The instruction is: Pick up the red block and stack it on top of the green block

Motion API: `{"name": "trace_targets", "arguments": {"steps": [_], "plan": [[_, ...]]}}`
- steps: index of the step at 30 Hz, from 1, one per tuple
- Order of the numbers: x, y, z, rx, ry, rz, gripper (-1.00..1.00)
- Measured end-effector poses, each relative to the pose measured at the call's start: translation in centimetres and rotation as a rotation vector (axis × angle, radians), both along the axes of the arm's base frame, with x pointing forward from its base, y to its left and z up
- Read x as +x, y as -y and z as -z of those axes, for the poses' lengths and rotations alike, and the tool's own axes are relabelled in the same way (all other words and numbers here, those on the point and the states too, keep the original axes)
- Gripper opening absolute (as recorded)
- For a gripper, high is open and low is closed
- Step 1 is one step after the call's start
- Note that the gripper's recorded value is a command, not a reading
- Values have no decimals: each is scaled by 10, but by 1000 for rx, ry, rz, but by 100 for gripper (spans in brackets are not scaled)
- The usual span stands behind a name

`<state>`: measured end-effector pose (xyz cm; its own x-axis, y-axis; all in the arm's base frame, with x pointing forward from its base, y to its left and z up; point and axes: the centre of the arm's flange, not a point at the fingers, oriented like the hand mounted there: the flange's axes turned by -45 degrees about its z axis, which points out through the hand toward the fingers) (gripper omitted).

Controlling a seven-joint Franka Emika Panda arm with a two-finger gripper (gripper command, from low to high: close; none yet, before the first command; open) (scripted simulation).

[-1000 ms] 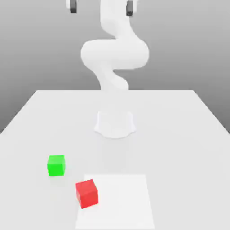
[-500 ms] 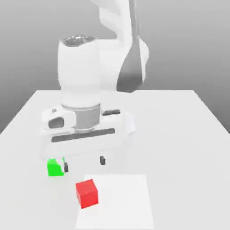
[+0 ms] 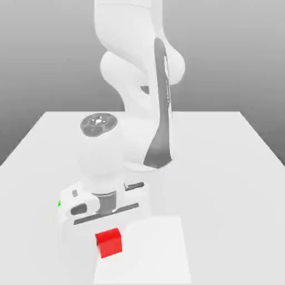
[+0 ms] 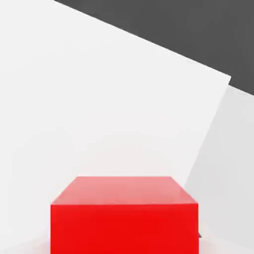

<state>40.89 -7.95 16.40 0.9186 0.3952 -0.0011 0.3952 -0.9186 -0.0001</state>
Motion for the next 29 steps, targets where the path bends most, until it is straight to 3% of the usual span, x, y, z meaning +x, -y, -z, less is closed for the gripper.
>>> {"name": "trace_targets", "arguments": {"steps": [4, 14, 22, 29], "plan": [[-4, 5, -40, -1, 0, 16, -100], [-131, 114, -80, 2, 0, 518, -100], [-135, 111, -42, 72, -6, 548, -100], [-140, 116, -16, 17, -2, 551, -100]]}}
